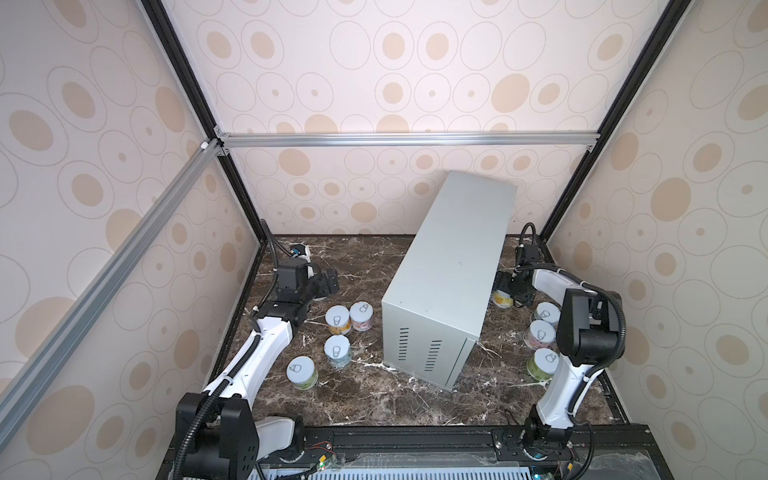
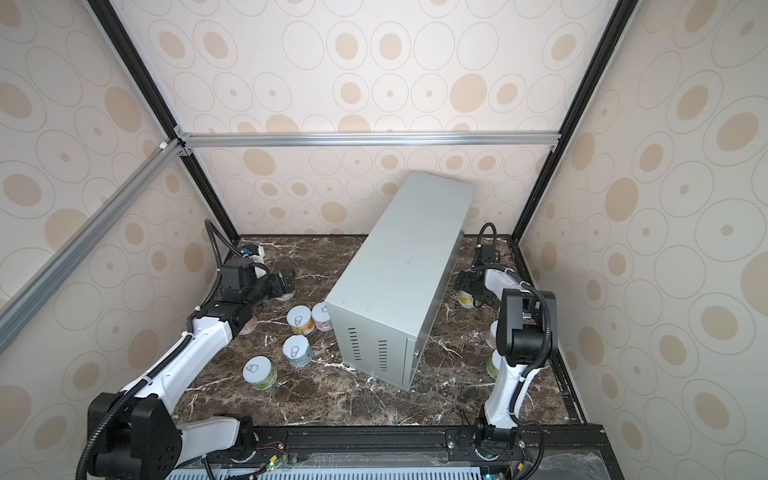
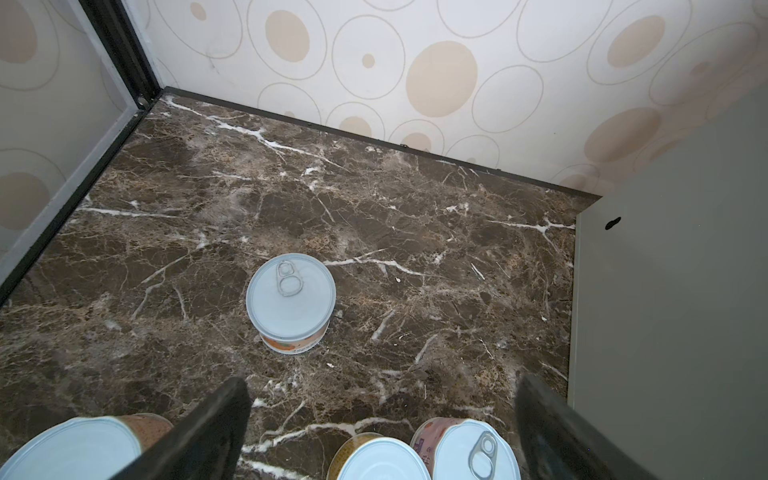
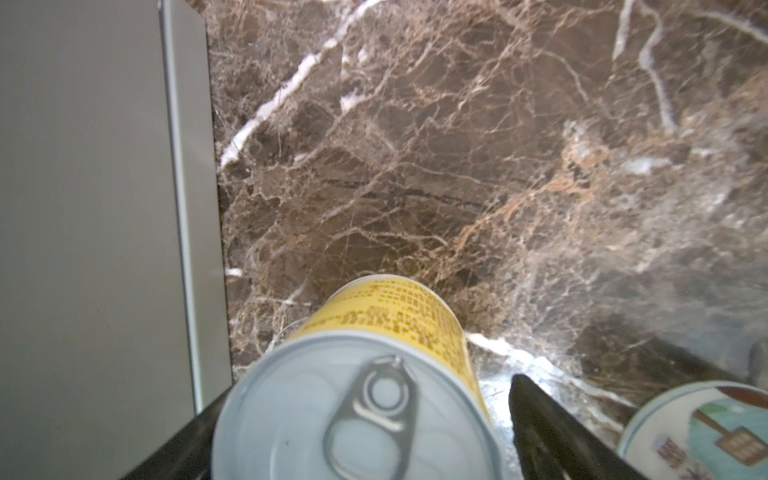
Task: Place and organize the canned foods onto the counter
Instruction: 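Close the right gripper on the yellow can and lift it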
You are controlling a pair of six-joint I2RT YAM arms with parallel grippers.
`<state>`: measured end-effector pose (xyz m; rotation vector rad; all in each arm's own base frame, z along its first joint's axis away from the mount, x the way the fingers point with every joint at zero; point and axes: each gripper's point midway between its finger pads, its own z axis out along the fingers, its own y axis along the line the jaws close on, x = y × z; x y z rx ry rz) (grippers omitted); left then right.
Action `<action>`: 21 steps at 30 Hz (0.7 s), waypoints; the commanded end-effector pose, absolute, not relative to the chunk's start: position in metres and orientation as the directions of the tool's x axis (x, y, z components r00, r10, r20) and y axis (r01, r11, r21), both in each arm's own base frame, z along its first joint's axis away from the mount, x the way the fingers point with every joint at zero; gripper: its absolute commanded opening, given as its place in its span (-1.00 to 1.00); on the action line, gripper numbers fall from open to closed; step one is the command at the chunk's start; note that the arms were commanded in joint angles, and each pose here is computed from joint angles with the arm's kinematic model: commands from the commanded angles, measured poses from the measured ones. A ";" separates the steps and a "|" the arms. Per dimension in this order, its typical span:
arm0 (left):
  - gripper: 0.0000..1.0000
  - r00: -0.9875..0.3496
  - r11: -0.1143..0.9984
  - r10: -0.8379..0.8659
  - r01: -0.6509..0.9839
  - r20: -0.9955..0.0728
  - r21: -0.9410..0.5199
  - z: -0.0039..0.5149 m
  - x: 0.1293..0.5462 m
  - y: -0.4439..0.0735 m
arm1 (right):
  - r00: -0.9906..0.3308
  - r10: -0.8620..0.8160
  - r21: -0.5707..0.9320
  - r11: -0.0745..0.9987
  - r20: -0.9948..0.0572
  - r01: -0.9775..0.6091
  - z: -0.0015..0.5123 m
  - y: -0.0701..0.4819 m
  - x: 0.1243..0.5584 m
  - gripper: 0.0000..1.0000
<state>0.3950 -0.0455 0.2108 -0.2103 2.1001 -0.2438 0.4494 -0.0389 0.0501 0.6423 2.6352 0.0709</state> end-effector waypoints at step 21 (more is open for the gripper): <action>0.98 -0.509 0.965 -0.241 -0.035 -0.826 -0.260 0.213 0.398 -0.051 | -0.840 0.391 0.041 0.913 -0.376 0.406 0.048 -0.044 0.442 0.45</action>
